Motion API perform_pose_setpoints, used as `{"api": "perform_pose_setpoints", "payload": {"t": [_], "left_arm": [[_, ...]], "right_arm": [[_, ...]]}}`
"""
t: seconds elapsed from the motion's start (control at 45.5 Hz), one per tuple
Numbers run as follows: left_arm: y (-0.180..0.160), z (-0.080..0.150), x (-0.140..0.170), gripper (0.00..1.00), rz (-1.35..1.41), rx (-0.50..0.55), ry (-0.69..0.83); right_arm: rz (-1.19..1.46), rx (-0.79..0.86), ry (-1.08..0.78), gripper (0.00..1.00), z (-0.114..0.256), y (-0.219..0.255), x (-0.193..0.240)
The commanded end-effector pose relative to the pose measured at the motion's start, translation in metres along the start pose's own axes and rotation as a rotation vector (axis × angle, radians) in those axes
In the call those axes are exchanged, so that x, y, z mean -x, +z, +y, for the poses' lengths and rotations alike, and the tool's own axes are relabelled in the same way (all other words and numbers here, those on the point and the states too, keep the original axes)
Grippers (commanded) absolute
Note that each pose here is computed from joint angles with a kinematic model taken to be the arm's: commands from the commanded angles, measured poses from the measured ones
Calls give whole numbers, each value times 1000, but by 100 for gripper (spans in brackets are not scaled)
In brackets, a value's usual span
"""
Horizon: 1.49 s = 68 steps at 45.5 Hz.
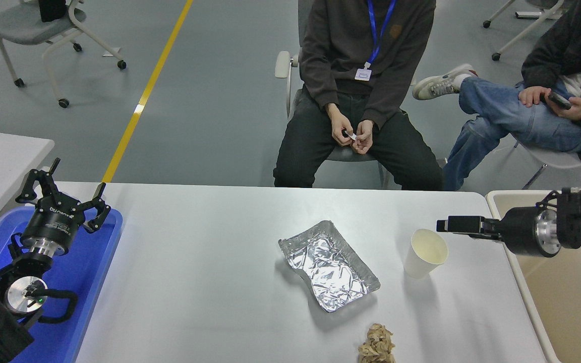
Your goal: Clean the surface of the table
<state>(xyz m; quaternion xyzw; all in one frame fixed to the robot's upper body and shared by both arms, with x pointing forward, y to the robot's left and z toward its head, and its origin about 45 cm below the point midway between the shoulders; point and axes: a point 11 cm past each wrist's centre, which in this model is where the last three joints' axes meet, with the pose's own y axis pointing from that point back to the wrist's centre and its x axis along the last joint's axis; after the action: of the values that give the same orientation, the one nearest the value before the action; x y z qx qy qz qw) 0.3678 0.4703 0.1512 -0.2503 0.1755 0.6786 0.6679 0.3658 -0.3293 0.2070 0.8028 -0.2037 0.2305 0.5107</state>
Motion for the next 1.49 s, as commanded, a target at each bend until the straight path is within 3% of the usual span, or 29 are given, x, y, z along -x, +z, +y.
{"api": "perform_pose_setpoints", "payload": {"t": [0.0,0.462,1.143,1.297,1.473], "left_arm": [[0,0,0,100,0,0,0],[0,0,0,100,-1,-2,-1],[0,0,0,100,0,-1,0],[0,0,0,100,0,-1,0],[0,0,0,100,1,0,0]], "right_arm": [[46,14,-17,100,-13,-13,-2],[95,146,-28,100,-50,13,17],[80,173,4,100,-60,26,27],[84,160,-4,96,-66,20,30],[85,161,-5,75,-66,20,32]]}}
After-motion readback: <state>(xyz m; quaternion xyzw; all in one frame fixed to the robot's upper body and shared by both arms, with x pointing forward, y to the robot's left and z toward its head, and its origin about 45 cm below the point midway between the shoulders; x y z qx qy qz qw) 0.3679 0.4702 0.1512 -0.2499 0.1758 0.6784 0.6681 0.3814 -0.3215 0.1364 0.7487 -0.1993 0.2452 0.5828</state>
